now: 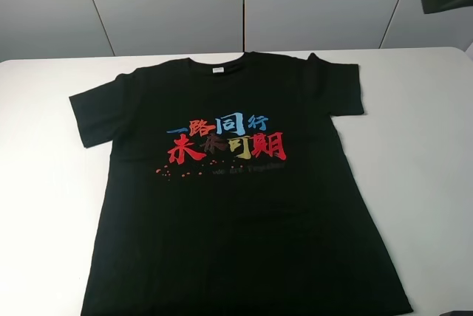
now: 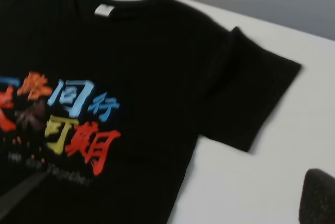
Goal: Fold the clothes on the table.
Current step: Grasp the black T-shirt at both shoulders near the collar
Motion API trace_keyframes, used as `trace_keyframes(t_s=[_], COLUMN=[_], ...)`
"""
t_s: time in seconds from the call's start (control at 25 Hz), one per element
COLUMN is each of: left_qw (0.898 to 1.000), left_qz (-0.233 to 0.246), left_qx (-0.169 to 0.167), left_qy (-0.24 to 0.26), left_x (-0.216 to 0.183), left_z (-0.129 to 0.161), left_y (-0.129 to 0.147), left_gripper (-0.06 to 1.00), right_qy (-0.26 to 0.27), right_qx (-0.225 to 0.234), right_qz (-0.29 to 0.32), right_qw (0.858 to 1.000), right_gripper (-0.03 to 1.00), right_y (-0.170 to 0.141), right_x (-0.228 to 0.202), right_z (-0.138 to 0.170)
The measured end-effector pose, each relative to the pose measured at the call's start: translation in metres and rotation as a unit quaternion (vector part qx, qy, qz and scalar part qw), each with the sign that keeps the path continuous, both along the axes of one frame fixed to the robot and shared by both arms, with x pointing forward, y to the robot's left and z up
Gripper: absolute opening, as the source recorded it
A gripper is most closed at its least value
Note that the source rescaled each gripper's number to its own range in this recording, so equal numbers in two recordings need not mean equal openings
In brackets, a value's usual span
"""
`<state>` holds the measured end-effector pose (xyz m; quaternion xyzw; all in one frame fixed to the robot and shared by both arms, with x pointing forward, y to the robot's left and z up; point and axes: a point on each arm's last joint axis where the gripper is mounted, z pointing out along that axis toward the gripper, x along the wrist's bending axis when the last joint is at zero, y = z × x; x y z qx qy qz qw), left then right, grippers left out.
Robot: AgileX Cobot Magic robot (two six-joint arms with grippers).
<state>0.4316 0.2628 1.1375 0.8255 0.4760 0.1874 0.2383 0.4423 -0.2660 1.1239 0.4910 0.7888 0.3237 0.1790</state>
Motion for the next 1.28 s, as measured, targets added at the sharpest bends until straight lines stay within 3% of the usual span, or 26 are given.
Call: trace_keyframes(t_s=[0.2,0.36,0.56,0.68,0.84,1.28], left_qw=[0.992,0.979,0.953,0.935,0.918,0.904], left_qz=[-0.081,-0.159,-0.243,-0.282,-0.307,-0.322], left_qx=[0.03,0.058,0.114,0.146,0.173,0.192], left_qy=[0.095,0.111,0.141,0.159,0.18,0.204], left_x=[0.049,0.071,0.086,0.091,0.097,0.108], left_z=[-0.051,-0.084,-0.129,-0.156,-0.188,-0.238], left_y=[-0.021,-0.052,-0.086,-0.102,-0.114,-0.118], left_gripper=[1.0,1.0,1.0,1.0,1.0,1.0], right_qy=[0.093,0.134,0.183,0.185,0.183,0.169], right_qx=[-0.031,-0.073,-0.111,-0.121,-0.124,-0.126], right_qz=[0.075,0.158,0.223,0.231,0.23,0.224], right_qw=[0.992,0.976,0.951,0.948,0.948,0.952], right_gripper=[1.0,1.0,1.0,1.0,1.0,1.0], right_y=[0.005,0.02,0.044,0.05,0.051,0.051], right_x=[0.051,0.074,0.086,0.091,0.094,0.097], right_z=[-0.034,-0.067,-0.105,-0.115,-0.119,-0.119])
